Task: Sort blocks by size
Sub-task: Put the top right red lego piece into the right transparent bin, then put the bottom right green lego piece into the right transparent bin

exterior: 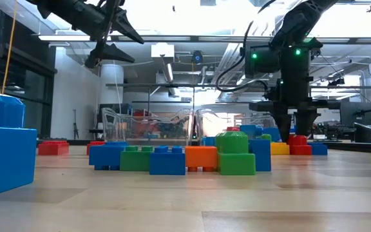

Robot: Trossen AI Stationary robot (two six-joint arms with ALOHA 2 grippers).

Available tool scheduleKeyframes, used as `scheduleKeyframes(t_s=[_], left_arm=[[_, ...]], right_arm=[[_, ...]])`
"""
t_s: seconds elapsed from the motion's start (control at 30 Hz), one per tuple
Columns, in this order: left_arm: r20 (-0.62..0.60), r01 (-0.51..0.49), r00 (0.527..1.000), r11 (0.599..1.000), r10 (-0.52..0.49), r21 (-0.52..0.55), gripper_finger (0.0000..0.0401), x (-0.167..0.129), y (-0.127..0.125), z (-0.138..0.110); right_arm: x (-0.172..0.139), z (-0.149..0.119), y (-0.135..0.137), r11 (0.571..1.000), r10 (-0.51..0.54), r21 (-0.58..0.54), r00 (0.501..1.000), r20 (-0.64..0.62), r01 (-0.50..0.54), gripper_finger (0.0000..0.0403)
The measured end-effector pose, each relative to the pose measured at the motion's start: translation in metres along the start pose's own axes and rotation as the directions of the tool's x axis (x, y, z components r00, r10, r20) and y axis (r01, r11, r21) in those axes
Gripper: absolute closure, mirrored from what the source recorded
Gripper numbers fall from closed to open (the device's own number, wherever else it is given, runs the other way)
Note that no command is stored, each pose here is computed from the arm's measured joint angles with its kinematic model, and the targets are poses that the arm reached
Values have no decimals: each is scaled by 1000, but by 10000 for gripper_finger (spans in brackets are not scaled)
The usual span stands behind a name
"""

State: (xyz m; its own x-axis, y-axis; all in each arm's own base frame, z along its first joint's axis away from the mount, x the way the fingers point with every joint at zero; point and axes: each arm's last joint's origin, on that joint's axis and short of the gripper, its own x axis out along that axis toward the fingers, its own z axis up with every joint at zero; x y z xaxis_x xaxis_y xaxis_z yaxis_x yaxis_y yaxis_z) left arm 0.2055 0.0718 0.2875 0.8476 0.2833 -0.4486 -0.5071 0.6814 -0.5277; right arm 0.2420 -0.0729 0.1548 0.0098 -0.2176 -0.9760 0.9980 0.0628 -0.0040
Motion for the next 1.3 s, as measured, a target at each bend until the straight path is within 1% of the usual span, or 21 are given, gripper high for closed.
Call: scheduleKeyframes(t_s=[0.17, 0.2, 0.27, 0.37, 0.47, 0.53, 0.7, 0.77, 0.83, 0.93, 1.0, 1.07, 1.1, 1.17, 1.23, 1.27, 1.3], left_arm=[[0, 0, 1000, 1000, 0, 8, 149, 0, 0, 0], [-1, 0, 1000, 1000, 0, 9, 149, 0, 0, 0], [-1, 0, 1000, 1000, 0, 12, 149, 0, 0, 0], [-1, 0, 1000, 1000, 0, 13, 149, 0, 0, 0], [-1, 0, 1000, 1000, 0, 16, 149, 0, 0, 0], [-1, 0, 1000, 1000, 0, 10, 149, 0, 0, 0], [-2, 1, 1000, 1000, -1, -2, 149, 0, 0, 0], [-11, 13, 1000, 1000, -13, -9, 149, 0, 0, 0], [-19, 23, 1000, 1000, -23, -9, 149, 0, -1, -1], [-23, 21, 1000, 1000, -21, -11, 149, 0, 0, -1], [-22, 22, 1000, 1000, -22, -11, 149, 0, -1, -1], [-21, 23, 1000, 1000, -23, -11, 149, 0, -1, -1], [-21, 23, 1000, 1000, -23, -11, 149, 0, -1, -1], [-21, 23, 1000, 1000, -23, -11, 149, 0, -1, -1], [-21, 23, 1000, 1000, -23, -11, 149, 0, -1, -1], [-20, 23, 1000, 1000, -24, -13, 149, 0, -1, -1], [-19, 25, 1000, 999, -25, -24, 149, 0, -1, -1]], right_arm=[[-6, -3, 2, 999, 14, -41, 1000, 11, -14, 291], [-12, -2, 3, 998, 25, -53, 999, 24, -24, 291], [-28, 2, 9, 995, 80, -70, 995, 58, -76, 291], [-58, 13, 16, 986, 151, -90, 977, 149, -139, 291], [-91, 30, 26, 972, 230, -112, 933, 278, -206, 291], [-106, 45, 29, 969, 247, -122, 901, 357, -217, 291], [-123, 82, 29, 972, 232, -93, 814, 532, -216, 288], [-124, 92, 28, 971, 237, -105, 800, 551, -216, 270], [-122, 98, 24, 972, 234, -107, 809, 539, -210, 241], [-117, 104, 20, 965, 260, -114, 833, 489, -235, 199], [-116, 104, 19, 957, 290, -156, 845, 450, -246, 178], [-121, 98, 21, 938, 337, -231, 843, 420, -260, 164], [-125, 93, 22, 921, 371, -276, 839, 399, -275, 160], [-135, 76, 24, 869, 450, -377, 832, 326, -322, 156], [-145, 50, 26, 807, 507, -456, 837, 209, -375, 155], [-149, 34, 26, 783, 516, -477, 844, 142, -399, 155], [-151, 17, 26, 774, 506, -480, 859, 76, -413, 155]])
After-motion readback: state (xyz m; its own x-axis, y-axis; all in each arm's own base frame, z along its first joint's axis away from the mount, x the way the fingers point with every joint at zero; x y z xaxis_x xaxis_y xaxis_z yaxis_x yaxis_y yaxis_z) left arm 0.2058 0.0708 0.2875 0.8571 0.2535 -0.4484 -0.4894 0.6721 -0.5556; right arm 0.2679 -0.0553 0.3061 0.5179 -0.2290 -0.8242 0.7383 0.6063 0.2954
